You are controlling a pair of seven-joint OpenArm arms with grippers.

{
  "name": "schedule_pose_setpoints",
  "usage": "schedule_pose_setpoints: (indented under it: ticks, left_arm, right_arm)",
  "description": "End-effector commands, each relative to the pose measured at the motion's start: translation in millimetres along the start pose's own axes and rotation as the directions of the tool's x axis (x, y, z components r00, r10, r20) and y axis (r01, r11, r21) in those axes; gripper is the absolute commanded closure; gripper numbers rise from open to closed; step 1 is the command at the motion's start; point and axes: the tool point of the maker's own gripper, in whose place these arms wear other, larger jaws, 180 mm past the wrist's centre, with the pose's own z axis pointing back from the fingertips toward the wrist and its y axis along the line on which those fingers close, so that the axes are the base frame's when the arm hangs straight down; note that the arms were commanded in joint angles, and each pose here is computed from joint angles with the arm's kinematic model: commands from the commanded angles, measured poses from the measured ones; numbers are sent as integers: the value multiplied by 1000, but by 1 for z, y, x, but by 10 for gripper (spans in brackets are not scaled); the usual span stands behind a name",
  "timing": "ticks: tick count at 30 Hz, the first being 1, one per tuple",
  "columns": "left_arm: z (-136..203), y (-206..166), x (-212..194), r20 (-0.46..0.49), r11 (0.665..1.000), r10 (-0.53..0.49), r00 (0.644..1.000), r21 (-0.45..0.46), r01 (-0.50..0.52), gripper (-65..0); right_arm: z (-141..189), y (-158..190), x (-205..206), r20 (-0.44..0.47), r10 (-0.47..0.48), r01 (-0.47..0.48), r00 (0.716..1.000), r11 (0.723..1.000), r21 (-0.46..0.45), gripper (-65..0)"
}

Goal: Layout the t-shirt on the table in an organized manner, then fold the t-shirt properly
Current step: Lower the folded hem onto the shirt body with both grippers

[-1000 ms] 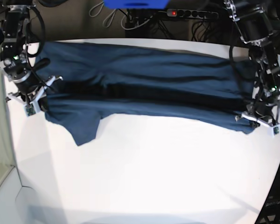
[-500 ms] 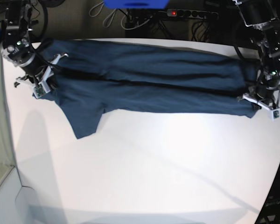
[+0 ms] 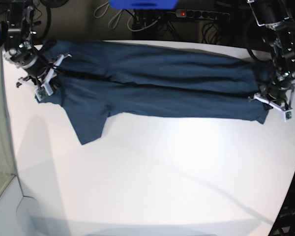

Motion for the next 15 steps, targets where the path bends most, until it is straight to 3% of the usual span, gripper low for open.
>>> schedule_pose_setpoints:
  ticks: [1, 6, 15]
  left_arm:
    - [4, 11, 22, 55, 999, -27, 998, 21, 26, -4]
    - [5, 17, 24, 55, 999, -37, 998, 31, 36, -4]
    - [-6, 27, -10, -32, 999, -6, 999, 45, 7, -4]
  right_arm:
    - [2, -9, 13, 42, 16, -15, 999, 1000, -16, -6]
    - [-4, -14, 5, 19, 0, 1, 1000, 1000, -17, -6]
    - [-9, -17, -5, -9, -18, 17, 1000, 1000, -13, -10]
